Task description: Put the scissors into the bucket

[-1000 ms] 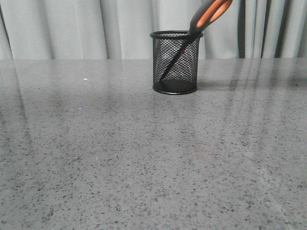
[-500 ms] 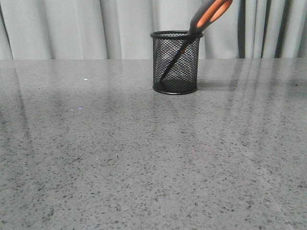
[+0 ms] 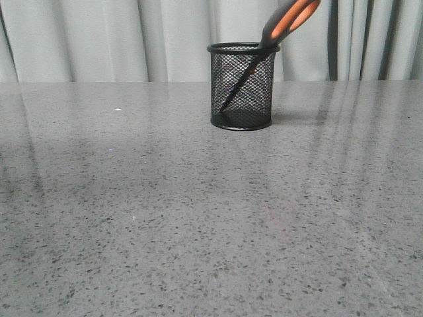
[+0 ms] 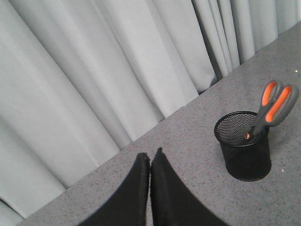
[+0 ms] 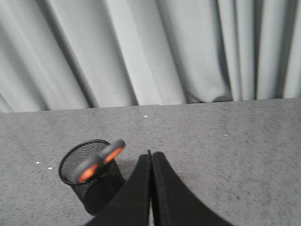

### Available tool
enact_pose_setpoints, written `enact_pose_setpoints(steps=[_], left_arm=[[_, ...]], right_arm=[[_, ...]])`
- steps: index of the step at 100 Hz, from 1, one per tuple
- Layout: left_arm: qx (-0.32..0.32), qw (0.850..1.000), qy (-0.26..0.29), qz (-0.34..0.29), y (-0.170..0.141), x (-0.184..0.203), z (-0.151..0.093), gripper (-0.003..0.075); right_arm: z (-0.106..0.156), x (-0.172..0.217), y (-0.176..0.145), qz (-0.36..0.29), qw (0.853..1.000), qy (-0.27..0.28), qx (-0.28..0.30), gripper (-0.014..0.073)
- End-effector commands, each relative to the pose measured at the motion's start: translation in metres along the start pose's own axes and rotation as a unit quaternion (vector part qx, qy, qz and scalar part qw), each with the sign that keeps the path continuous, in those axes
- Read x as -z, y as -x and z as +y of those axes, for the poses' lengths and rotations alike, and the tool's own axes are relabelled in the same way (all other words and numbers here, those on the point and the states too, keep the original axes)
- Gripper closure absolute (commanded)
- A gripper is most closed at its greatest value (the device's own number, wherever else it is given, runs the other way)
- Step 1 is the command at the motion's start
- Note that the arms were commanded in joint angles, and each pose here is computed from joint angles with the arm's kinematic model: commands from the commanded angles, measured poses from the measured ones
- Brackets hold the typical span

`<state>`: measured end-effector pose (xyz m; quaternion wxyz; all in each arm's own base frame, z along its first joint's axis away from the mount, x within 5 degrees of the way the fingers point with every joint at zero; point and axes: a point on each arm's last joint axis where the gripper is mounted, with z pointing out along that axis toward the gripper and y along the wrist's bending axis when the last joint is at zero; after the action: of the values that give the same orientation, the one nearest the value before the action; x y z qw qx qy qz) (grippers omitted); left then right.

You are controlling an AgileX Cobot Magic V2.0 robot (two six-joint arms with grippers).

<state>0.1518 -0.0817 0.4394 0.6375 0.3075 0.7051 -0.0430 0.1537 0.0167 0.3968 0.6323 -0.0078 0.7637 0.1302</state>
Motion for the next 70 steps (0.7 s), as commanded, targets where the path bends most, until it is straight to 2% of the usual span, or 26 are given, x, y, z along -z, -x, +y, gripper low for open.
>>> enact_pose_setpoints(steps=[1, 10, 19, 35, 53, 70], left_arm=[[0.032, 0.993, 0.026, -0.111, -0.012, 0.020, -0.005, 0.0741], [0.049, 0.986, 0.033, -0.158, -0.044, 0.032, -0.017, 0.0741], [0.093, 0.971, 0.042, -0.216, -0.077, 0.046, -0.028, 0.0741], [0.180, 0.950, 0.059, -0.250, -0.133, 0.062, -0.041, 0.0741], [0.180, 0.952, 0.058, -0.239, -0.168, 0.067, -0.053, 0.0741], [0.179, 0.953, 0.058, -0.236, -0.172, 0.066, -0.055, 0.0741]], right_arm=[[-0.003, 0.022, -0.006, -0.079, 0.996, -0.029, -0.003, 0.0660], [-0.005, 0.040, -0.029, -0.101, 0.994, -0.039, -0.003, 0.0660], [-0.005, 0.056, -0.050, -0.118, 0.992, -0.041, 0.000, 0.0660], [-0.006, 0.074, -0.092, -0.124, 0.992, -0.036, 0.002, 0.0660], [-0.009, 0.080, -0.122, -0.126, 0.991, -0.035, 0.003, 0.0660], [-0.009, 0.079, -0.126, -0.123, 0.992, -0.035, 0.002, 0.0660]])
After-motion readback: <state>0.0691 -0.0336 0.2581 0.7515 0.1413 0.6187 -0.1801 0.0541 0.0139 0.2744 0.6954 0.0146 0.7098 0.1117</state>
